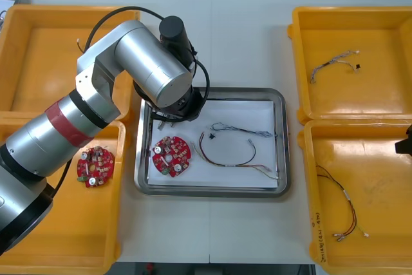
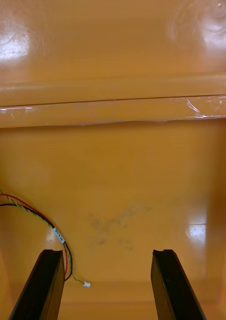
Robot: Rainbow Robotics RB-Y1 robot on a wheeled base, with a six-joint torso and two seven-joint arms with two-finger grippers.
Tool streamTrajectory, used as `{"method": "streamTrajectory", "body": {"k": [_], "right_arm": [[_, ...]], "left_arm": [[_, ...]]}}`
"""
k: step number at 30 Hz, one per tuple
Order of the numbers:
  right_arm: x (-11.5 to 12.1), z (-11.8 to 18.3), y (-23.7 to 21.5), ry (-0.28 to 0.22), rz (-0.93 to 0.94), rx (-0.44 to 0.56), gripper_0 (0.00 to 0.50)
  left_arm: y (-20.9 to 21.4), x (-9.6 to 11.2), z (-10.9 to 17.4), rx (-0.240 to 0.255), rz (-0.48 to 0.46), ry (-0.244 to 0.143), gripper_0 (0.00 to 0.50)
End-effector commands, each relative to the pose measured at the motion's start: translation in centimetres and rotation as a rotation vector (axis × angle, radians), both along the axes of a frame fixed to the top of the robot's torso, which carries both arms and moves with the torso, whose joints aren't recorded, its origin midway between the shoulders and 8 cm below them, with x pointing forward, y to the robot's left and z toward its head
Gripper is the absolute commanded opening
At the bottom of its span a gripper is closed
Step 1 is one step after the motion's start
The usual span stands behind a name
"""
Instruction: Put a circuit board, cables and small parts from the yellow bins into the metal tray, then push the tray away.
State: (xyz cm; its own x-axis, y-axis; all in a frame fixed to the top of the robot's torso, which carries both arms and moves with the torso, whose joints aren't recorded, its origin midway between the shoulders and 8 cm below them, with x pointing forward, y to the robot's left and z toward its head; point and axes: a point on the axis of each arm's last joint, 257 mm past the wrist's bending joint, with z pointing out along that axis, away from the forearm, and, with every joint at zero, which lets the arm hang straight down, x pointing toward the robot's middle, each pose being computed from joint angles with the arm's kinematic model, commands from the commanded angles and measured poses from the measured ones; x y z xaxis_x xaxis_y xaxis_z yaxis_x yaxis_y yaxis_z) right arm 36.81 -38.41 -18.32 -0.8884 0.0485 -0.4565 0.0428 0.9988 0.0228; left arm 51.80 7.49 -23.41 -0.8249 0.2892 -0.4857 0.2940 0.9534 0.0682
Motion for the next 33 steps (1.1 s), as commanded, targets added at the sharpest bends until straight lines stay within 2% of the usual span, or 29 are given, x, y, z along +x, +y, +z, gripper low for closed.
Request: {"method": "streamTrajectory", "body": {"k": [1, 12, 16, 22, 27, 33], "right_arm": [[-0.5, 0.9, -2.1, -0.011, -0.075, -0.017, 0.5], [-0.6, 0.8, -2.0, -0.008, -0.072, -0.013, 0.5], [-0.5, 0.9, -1.8, -0.009, -0.066, -0.008, 0.5], [-0.2, 1.1, -1.0, -0.013, -0.035, -0.001, 0.5], [0.2, 1.1, 0.4, -0.005, 0.017, -0.001, 0.5], [1.1, 1.4, 3.2, 0.001, 0.108, -0.007, 0.5]], "left_arm": [[-3.0, 0.2, 3.1, -0.081, 0.03, -0.047, 0.5], [0.4, -0.7, 7.7, -0.079, 0.092, -0.041, 0.5], [2.2, -1.4, 9.8, -0.095, 0.114, -0.031, 0.5], [5.7, -2.8, 12.2, -0.079, 0.146, -0.008, 0.5], [7.8, -3.0, 14.4, -0.114, 0.149, -0.03, 0.5], [11.5, -3.5, 15.0, -0.126, 0.179, -0.043, 0.5]]}}
